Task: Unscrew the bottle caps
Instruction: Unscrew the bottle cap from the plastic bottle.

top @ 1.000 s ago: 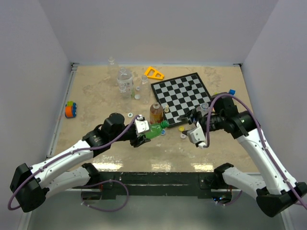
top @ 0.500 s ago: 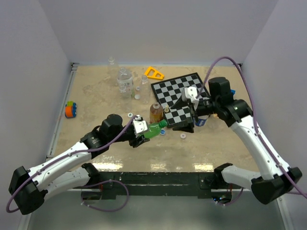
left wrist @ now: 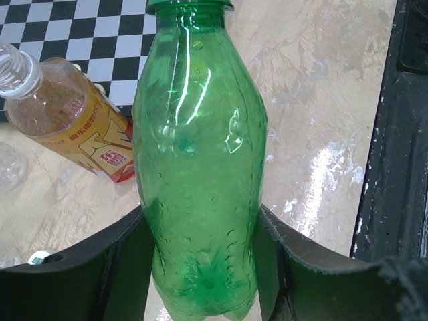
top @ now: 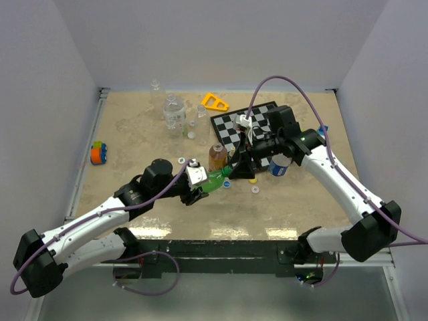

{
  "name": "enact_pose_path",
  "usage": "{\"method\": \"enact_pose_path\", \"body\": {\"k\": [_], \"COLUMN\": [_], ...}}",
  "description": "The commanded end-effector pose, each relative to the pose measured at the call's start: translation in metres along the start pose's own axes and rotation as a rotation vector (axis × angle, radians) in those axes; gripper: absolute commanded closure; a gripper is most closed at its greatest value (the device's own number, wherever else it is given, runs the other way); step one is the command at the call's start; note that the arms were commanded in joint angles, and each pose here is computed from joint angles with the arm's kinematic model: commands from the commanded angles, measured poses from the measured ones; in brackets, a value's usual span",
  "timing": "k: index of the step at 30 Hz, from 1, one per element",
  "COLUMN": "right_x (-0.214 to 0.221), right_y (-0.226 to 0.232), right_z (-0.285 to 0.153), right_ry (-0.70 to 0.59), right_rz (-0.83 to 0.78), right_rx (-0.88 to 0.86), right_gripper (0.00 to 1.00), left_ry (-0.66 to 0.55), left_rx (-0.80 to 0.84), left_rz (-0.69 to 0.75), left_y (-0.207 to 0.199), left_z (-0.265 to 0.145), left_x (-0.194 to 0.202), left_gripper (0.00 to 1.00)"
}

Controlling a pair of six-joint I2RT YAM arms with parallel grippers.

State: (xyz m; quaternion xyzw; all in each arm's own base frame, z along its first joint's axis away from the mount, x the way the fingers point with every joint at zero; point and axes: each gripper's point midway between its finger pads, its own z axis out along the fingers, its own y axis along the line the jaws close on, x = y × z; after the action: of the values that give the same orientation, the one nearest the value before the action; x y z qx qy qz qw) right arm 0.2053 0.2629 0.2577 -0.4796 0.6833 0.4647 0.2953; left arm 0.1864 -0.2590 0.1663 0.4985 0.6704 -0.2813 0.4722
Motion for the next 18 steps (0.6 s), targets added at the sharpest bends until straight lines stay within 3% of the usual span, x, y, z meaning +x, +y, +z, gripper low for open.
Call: {"method": "enact_pose_path", "body": {"k": [1, 7, 18], "right_x": [-0.019, -0.015, -0.006], "right_y": [0.005, 0.005, 0.003], "right_z": [0.001, 0.007, 0.013], "right_ry": [-0.030, -0.017, -0.002], "right_rz": [-0.005, 0.004, 0.033], "right_rx": [0.001, -0.007, -0.005], "right_gripper": [0.31, 0.37, 0.39], "left_ry": [-0.055, -0.057, -0.059], "left_rx": [-0.026, -0.026, -0.028], "left_rz": [0.002, -0.001, -0.001], "left_y": [0.008, 0.007, 0.008], "left_z": [0.001, 0.001, 0.000], "left_x": [-0.019, -0.019, -0.020], "left_gripper": [1.00, 1.00, 1.00]}}
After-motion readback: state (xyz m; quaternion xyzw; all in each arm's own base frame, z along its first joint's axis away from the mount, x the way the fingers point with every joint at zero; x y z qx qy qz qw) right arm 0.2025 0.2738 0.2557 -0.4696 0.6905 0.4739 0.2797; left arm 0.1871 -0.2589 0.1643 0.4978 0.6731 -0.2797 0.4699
